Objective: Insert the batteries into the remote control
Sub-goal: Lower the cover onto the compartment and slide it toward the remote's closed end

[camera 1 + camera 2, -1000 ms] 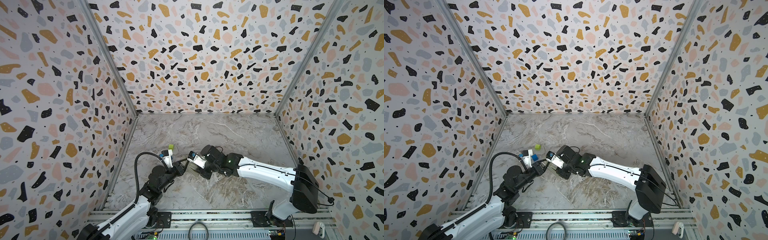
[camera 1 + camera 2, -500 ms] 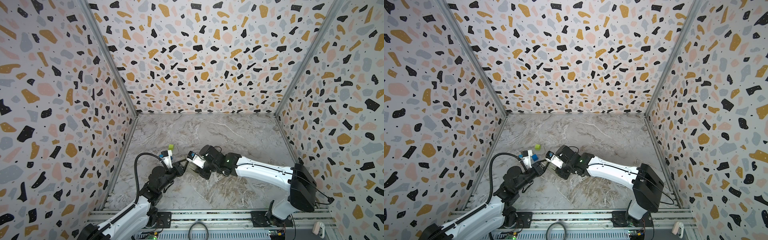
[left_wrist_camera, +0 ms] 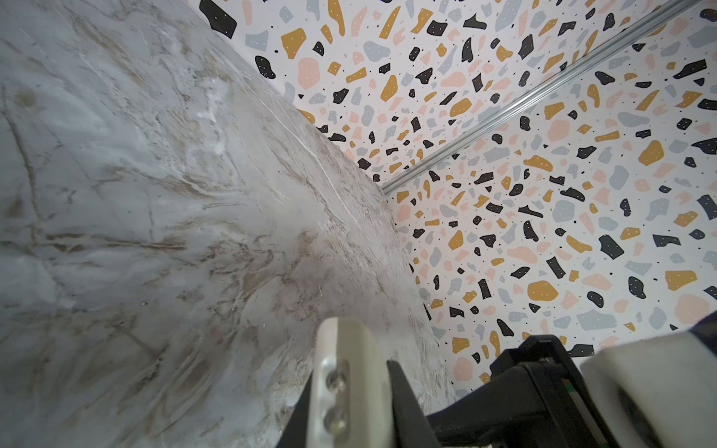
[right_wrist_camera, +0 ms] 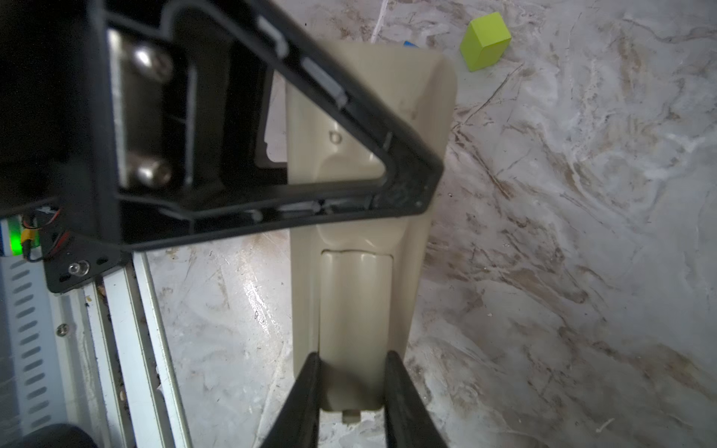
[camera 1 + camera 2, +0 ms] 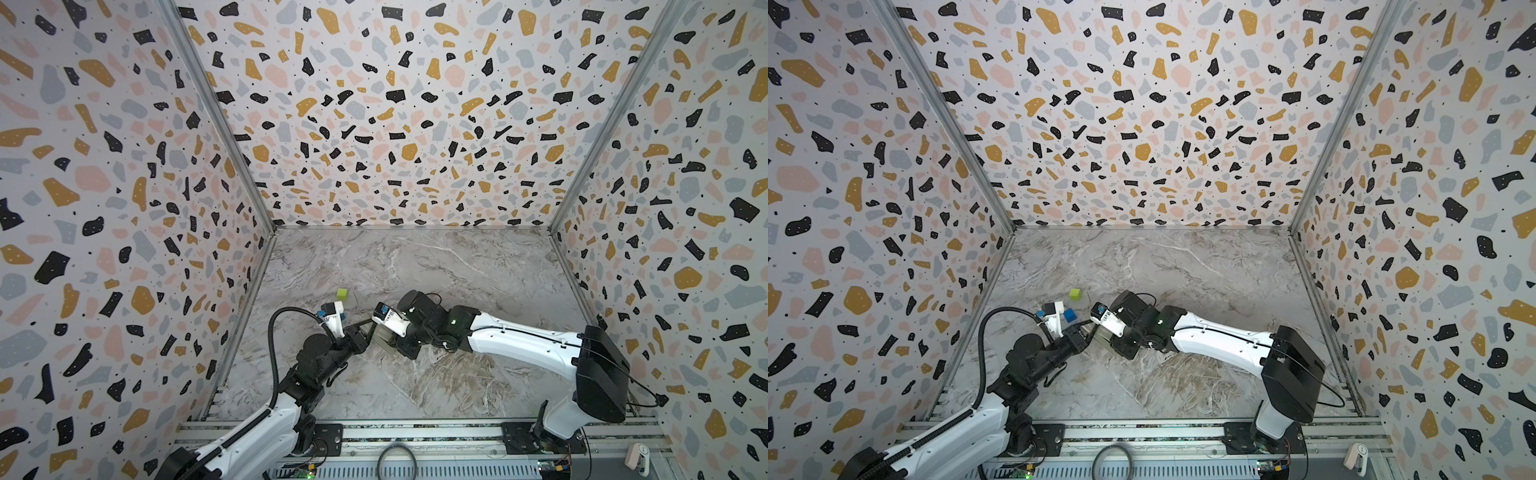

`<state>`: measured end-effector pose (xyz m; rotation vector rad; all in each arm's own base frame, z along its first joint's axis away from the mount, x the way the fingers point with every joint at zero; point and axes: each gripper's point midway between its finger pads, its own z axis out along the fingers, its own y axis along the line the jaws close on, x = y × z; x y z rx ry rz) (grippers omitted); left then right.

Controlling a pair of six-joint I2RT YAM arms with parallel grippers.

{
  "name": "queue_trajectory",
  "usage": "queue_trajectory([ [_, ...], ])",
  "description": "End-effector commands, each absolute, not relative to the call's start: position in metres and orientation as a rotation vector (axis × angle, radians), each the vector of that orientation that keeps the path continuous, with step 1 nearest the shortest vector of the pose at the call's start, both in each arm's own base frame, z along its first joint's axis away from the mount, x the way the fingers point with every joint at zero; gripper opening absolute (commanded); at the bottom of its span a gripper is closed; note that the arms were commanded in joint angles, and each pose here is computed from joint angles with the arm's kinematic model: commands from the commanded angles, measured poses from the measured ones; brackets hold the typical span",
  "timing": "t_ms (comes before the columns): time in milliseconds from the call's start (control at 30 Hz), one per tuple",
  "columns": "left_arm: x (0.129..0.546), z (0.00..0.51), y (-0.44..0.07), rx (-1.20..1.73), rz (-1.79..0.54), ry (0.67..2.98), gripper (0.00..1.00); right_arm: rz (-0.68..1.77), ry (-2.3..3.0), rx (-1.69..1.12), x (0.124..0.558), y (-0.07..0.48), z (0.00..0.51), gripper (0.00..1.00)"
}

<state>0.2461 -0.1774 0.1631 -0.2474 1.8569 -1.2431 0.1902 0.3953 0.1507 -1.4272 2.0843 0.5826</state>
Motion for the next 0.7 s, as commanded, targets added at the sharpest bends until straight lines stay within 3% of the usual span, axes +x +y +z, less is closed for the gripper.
queue_trajectory([
  [0, 0.2371, 0.2034, -0.1892, -0.139, -1.369, 1.720, 0.00, 0.659, 1.992, -1.407, 0.1916, 0.4194, 0.1760, 0.17],
  [667, 0.2349, 0.2077, -0.1919, -0.123, -1.393, 1.715, 0.00, 0.579, 1.977, -1.420, 0.1936, 0.4226, 0.1774, 0.35],
])
